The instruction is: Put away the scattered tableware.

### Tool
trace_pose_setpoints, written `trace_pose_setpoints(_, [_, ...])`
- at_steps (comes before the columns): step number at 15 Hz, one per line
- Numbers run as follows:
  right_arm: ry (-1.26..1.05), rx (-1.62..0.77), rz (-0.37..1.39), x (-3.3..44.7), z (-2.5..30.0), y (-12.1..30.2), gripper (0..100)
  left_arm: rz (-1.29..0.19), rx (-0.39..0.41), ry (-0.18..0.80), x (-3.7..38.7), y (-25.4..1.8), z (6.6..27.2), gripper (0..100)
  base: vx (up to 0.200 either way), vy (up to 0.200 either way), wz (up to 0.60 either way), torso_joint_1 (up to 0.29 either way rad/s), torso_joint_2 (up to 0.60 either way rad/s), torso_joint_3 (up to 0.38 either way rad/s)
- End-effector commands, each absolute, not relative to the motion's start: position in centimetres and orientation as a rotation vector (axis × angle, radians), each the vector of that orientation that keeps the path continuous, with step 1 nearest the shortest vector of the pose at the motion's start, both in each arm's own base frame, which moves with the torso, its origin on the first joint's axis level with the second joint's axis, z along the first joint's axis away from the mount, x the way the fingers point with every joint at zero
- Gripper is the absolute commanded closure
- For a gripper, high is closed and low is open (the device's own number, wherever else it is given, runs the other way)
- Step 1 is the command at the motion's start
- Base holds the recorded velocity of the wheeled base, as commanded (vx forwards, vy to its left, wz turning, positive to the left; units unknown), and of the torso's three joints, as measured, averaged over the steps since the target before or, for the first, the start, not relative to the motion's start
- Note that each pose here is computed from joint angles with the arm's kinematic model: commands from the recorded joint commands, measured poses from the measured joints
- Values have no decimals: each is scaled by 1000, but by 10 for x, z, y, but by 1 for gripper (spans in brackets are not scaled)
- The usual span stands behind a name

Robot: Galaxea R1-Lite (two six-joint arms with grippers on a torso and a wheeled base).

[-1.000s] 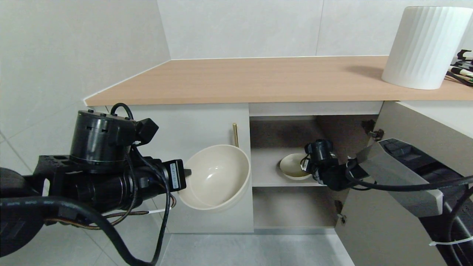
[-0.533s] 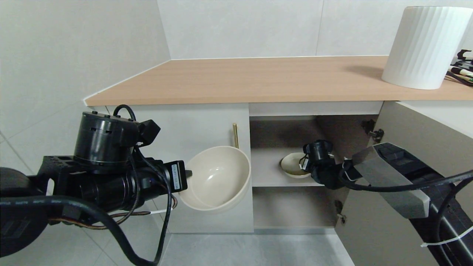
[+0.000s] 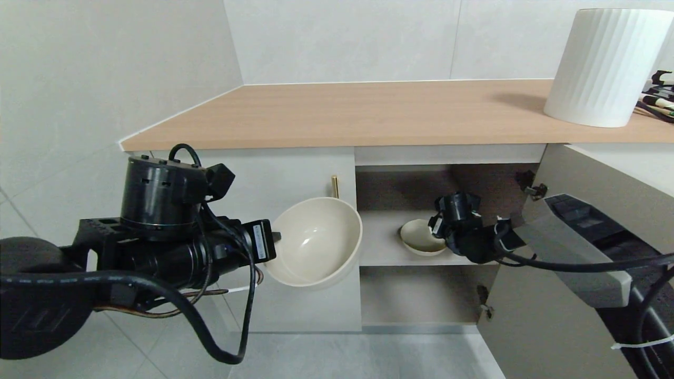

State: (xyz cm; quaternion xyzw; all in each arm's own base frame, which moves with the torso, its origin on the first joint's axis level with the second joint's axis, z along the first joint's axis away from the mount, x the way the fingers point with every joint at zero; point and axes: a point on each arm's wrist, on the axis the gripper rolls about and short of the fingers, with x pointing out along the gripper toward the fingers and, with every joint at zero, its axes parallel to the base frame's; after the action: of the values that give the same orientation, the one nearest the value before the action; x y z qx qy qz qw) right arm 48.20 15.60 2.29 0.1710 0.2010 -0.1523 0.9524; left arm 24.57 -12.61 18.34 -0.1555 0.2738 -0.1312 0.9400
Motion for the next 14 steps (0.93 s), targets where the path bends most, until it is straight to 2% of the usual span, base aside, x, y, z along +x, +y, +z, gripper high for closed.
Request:
trace_pose_setpoints(1, [419, 354, -224, 428, 88, 162, 0, -251, -292, 591, 257, -132, 167, 100, 0, 0, 0, 0, 0, 0])
trace_pose_setpoints(4, [468, 309, 80, 342, 153, 177, 0, -203, -220, 632, 263, -144, 146, 100, 0, 0, 0, 0, 0, 0])
trace_pose_setpoints(7, [477, 205, 222, 280, 184, 188, 0, -187, -157, 671, 263, -160, 128, 100, 0, 0, 0, 0, 0, 0])
trace_pose_setpoints(11, [545, 118, 382, 233, 184, 210, 0, -192, -86, 709, 260, -172, 112, 100, 0, 0, 0, 0, 0, 0])
trace_pose_setpoints(14, [631, 31, 424, 220, 168, 224, 0, -214, -56, 723, 255, -181, 106, 100, 0, 0, 0, 0, 0, 0])
